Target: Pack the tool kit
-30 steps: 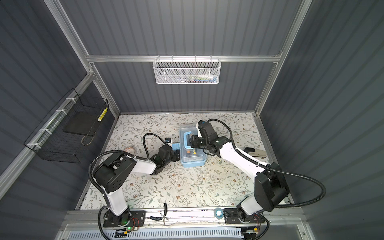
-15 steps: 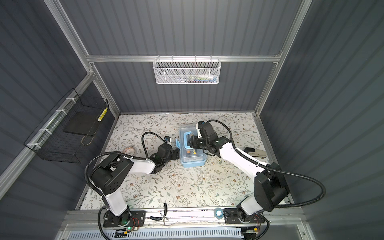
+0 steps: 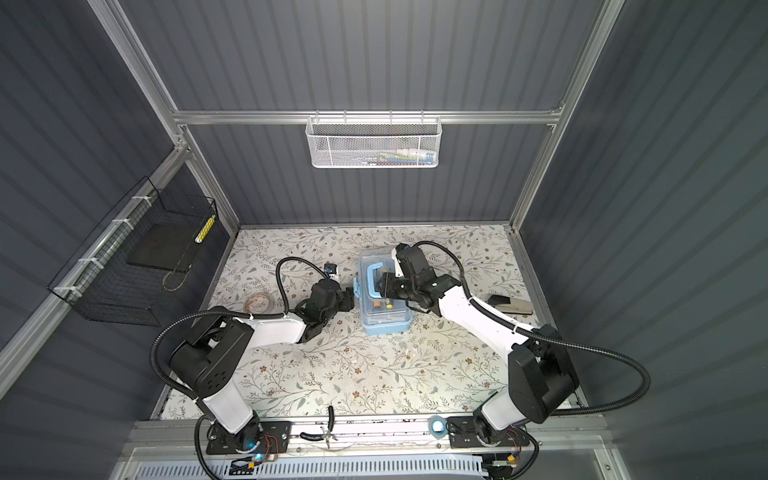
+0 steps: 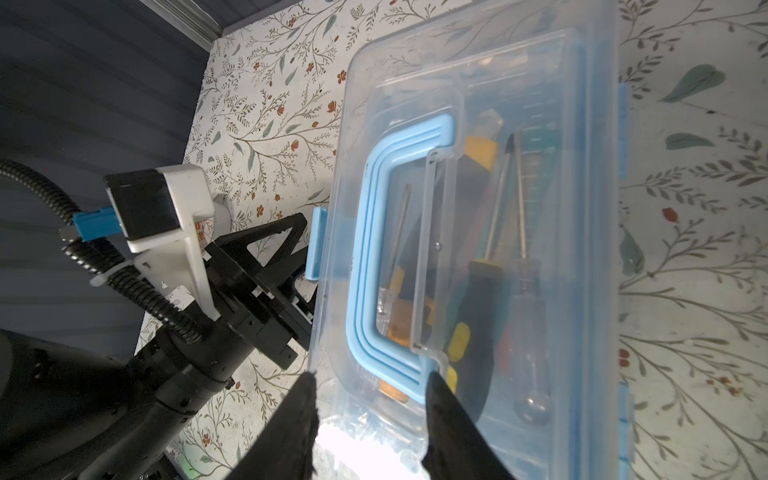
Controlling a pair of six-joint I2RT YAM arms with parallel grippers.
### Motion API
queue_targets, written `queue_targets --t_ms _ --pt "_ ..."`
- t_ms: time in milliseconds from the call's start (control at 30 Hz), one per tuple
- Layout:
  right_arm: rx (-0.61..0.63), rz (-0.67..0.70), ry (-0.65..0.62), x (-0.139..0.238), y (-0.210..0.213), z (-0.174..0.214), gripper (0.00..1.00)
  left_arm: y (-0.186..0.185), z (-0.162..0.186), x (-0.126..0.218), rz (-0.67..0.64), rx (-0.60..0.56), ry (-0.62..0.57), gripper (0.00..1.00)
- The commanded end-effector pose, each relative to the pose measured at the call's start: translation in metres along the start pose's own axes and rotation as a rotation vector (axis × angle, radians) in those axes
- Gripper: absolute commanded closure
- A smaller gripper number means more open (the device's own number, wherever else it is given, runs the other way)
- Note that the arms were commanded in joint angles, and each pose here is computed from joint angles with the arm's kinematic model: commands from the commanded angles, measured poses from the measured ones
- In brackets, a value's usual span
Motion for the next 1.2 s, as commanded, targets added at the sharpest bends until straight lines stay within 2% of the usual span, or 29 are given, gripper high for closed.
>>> queue_targets --t_ms 0,233,700,933,1167 --pt "-0.014 0.001 0.019 -0.005 -0.004 0.005 0.55 -0.005 -0.011 0.003 0.026 0.021 0.003 0.40" --pt "-0.017 -0.008 0.021 -0.006 -0.003 0.005 0.55 -0.007 -0.011 0.005 0.041 0.061 0.015 0.49" --pt "-0.022 -0.014 0.032 -0.008 -0.004 0.009 0.55 -0.016 -0.025 0.021 0.110 0.118 -0.014 0.48" --pt "-0.026 -0.012 0.039 -0.011 -0.006 0.012 0.55 -0.022 -0.026 0.024 0.160 0.184 -0.014 0.48" --pt "-0.027 -0.016 0.044 -0.014 -0.005 0.014 0.55 -0.029 -0.021 0.019 0.204 0.221 0.009 0.52"
Point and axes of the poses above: each gripper's point midway between its finger pads, its own x axis back along the fingers, its own y axis along the line the jaws close on, z = x × y, the point moved 3 cm from there along x, back along the fingers, and after that the axes turned 2 degrees about x, right-handed, at the moved point
